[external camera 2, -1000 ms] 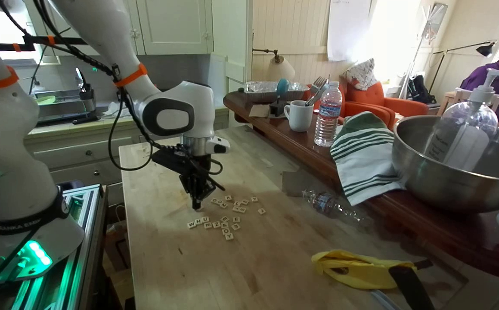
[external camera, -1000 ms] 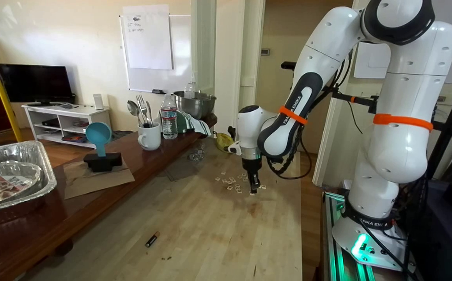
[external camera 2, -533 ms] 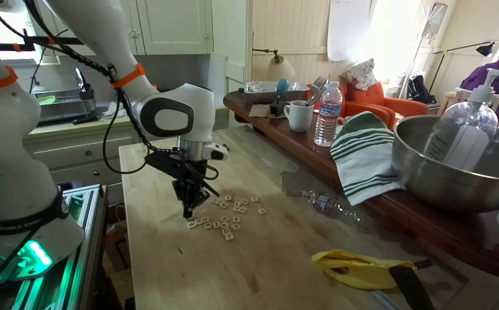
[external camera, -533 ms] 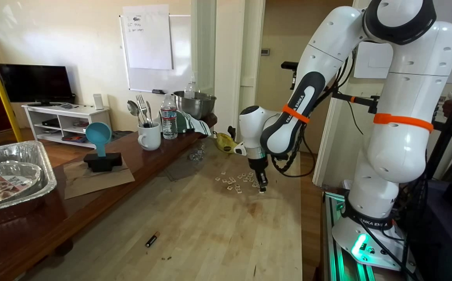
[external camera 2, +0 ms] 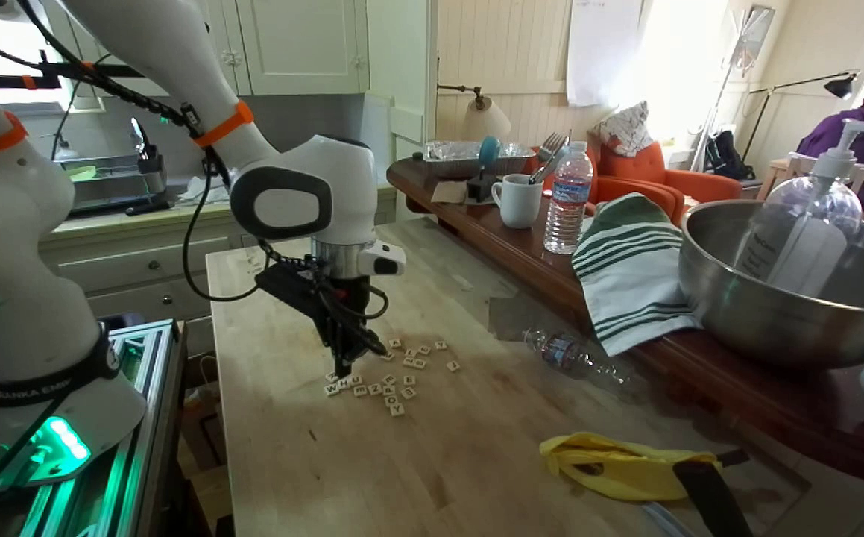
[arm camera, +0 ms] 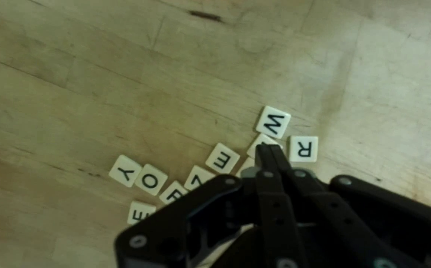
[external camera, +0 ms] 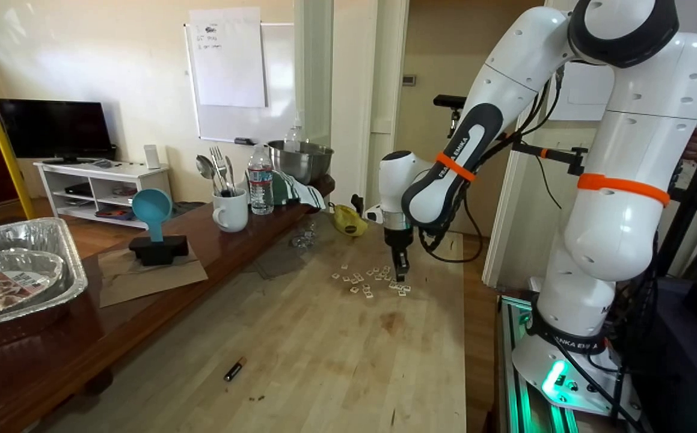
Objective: Replace the r tile letter with the z tile letter, then move the a tile letter to the right
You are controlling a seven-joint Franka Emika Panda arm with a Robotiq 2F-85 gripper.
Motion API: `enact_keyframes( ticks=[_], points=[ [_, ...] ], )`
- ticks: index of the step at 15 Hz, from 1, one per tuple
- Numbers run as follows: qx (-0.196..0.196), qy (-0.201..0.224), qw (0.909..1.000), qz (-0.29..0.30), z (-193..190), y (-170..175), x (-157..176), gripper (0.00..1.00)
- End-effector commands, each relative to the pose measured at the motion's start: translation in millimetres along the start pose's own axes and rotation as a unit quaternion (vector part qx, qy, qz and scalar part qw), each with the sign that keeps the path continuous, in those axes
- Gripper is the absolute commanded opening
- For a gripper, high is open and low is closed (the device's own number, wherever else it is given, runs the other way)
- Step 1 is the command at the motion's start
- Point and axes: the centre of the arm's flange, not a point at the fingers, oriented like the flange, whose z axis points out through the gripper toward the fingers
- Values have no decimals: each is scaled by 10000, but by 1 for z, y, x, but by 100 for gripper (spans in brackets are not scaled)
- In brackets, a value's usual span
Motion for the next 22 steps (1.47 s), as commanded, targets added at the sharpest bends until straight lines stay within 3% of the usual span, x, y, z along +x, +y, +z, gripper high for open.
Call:
enact_keyframes(
  ticks=[1,13,18,22],
  points=[
    [-182,287,9993,183,-14,-2,-28,0],
    [-418,615,9969,-247,17,16,-1,0],
    [-453,500,9968,-436,34,16,-6,0],
    [-500,710,9951,-470,29,19,-10,0]
  ],
)
